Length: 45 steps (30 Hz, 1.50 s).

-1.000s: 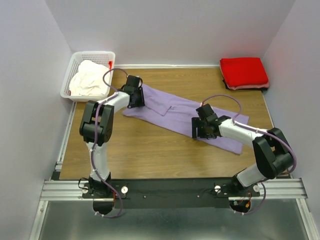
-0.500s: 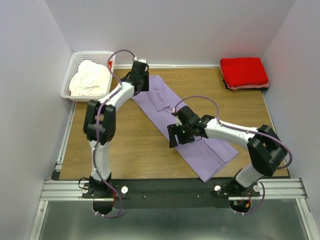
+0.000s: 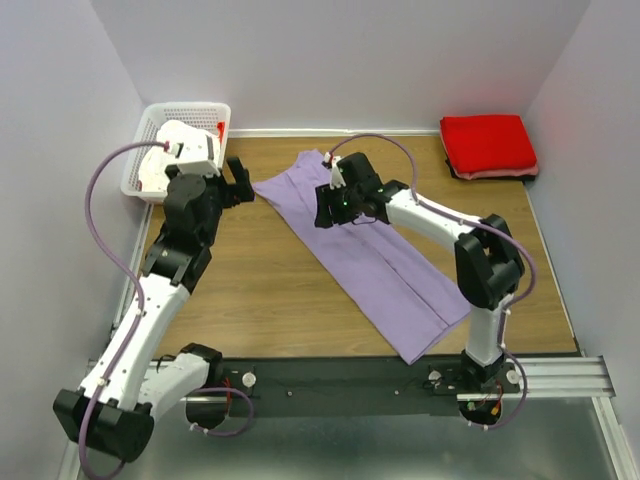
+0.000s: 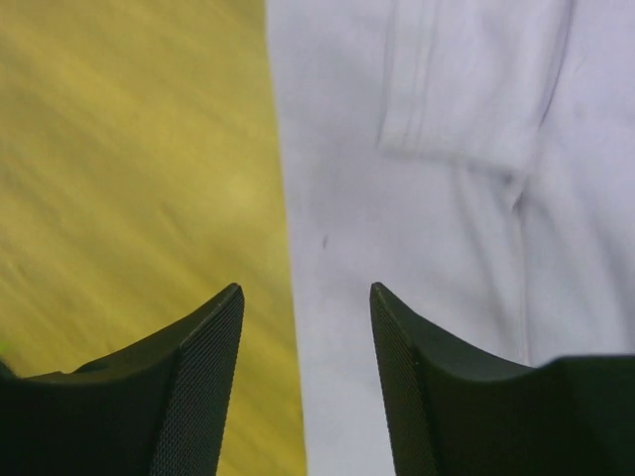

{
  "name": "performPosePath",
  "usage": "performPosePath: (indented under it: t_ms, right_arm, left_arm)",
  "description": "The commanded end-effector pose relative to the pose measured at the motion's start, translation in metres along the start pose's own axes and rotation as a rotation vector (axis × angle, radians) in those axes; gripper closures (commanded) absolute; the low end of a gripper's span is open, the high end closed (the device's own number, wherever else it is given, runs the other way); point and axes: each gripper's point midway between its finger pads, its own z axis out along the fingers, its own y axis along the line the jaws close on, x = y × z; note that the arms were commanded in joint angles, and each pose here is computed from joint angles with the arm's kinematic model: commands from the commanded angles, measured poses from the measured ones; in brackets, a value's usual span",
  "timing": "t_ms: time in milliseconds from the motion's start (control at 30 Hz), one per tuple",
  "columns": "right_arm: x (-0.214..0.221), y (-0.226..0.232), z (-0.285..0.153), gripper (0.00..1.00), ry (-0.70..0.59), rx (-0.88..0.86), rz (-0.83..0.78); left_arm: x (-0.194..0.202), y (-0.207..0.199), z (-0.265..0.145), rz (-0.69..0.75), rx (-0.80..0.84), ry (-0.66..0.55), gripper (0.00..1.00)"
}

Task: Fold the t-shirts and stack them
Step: Fold the tshirt

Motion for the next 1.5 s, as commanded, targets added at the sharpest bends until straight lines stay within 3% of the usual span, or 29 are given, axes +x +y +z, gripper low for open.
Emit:
performPosePath:
  t_ms: [0,200,433,633,767,967,1133,1167,1367,1467]
  right_arm:
    - [-0.038,0.003,0.025,0.41,-0.077,-0.068,-0.011]
    - [-0.052,-0.017,0.076,0.45,-0.093,-0.09,0.04]
    - [-0.051,-0.046,0.121,0.45,-0.09,-0.11,0.121]
    - [-0.061,-0.105,0.133,0.45,-0.132,-0.042,0.243]
    - [-0.071,-0.16,0.133,0.45,-0.19,0.034,0.334]
    - [-0.117,-0.219,0.098,0.43,-0.322,0.138,0.318]
    - [-0.149,-0.224,0.051,0.37,-0.398,0.214,0.208]
    - [-0.166,-0.213,0.025,0.37,-0.439,0.21,0.187]
    - [-0.11,-0.177,-0.026,0.37,-0.353,0.225,0.193]
    - [-0.05,-0.153,-0.044,0.41,-0.226,0.254,0.215]
  left_arm:
    - [0.045,0.018,-0.029,-0.032,-0.029,0.082,0.02]
    - [0.048,0.021,-0.071,-0.146,0.033,-0.026,0.02]
    - [0.054,0.026,-0.087,-0.203,0.031,-0.03,0.02]
    - [0.061,0.039,-0.087,-0.243,-0.066,0.012,0.02]
    - [0.063,0.031,-0.084,-0.214,-0.025,0.039,0.02]
    - [0.061,0.0,-0.085,-0.19,0.166,0.02,0.02]
    - [0.072,-0.011,-0.081,-0.189,0.228,0.05,0.02]
    - [0.072,-0.012,-0.079,-0.185,0.229,0.051,0.02]
    - [0.067,-0.01,-0.069,-0.127,0.21,0.041,0.02]
    - [0.068,-0.012,-0.063,-0.104,0.213,0.058,0.02]
